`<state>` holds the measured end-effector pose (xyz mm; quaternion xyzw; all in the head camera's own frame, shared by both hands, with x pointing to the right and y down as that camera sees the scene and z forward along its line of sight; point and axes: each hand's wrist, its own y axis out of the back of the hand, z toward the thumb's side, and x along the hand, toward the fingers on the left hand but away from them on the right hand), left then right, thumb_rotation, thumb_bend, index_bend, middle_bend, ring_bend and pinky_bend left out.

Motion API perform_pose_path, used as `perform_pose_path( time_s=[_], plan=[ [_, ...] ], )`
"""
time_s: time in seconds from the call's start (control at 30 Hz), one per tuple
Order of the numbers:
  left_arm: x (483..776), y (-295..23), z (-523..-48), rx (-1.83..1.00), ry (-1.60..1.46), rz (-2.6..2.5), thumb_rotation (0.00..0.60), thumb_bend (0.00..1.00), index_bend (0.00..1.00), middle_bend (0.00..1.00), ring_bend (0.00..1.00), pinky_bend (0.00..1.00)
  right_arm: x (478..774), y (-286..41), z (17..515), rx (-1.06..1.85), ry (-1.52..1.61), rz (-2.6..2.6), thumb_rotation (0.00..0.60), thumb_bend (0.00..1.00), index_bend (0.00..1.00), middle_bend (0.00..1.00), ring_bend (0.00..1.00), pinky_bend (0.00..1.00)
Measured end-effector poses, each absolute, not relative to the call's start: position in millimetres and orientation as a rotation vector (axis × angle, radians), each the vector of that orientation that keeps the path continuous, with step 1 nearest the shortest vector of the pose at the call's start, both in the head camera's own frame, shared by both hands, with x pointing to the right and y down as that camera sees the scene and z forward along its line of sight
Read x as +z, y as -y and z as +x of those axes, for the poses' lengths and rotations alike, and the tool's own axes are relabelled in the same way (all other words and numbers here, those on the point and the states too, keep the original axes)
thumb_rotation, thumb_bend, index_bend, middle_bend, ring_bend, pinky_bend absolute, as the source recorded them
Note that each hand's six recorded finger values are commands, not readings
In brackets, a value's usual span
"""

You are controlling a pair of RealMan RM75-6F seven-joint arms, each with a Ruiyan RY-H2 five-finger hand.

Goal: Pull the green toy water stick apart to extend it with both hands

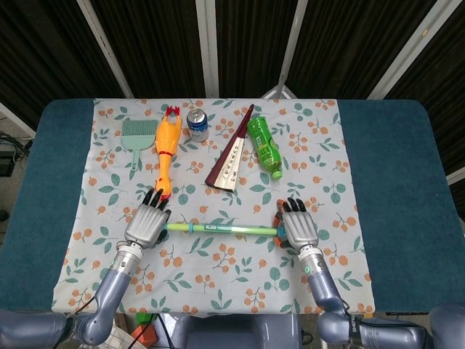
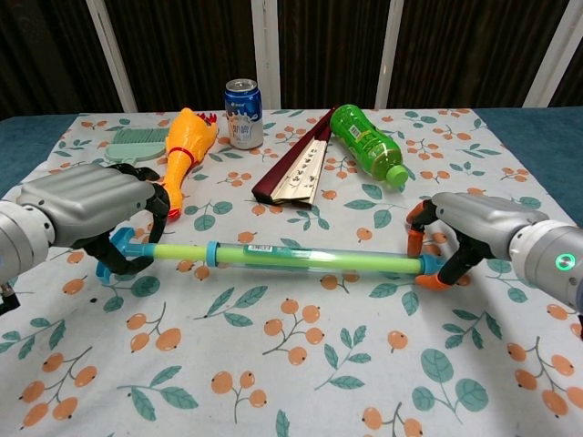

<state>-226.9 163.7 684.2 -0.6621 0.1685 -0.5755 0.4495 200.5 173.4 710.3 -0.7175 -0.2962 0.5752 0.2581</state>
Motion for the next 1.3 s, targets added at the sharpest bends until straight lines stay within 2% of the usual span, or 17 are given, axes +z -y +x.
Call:
perform_pose_path(
  time_s=[0.47, 1.3],
  plan=[
    [682.0, -166.7, -226.1, -1.419, -0.419, -1.642, 0.6, 0.58, 0.61, 0.19, 0.0, 0.05, 704.7, -171.9, 228.3, 1.61, 0.809, -1.884, 0.6, 0.34, 0.7, 0.19, 0.0, 0.0],
    [662.9, -176.9, -242.6, -1.42, -0.446, -1.639, 0.6, 0.58, 0.62, 0.19, 0.0, 0.05, 677.3, -167.8, 291.7, 1.688, 0.855, -1.767, 0.6, 0.34, 0.71, 0.2, 0.0, 0.0]
  ],
)
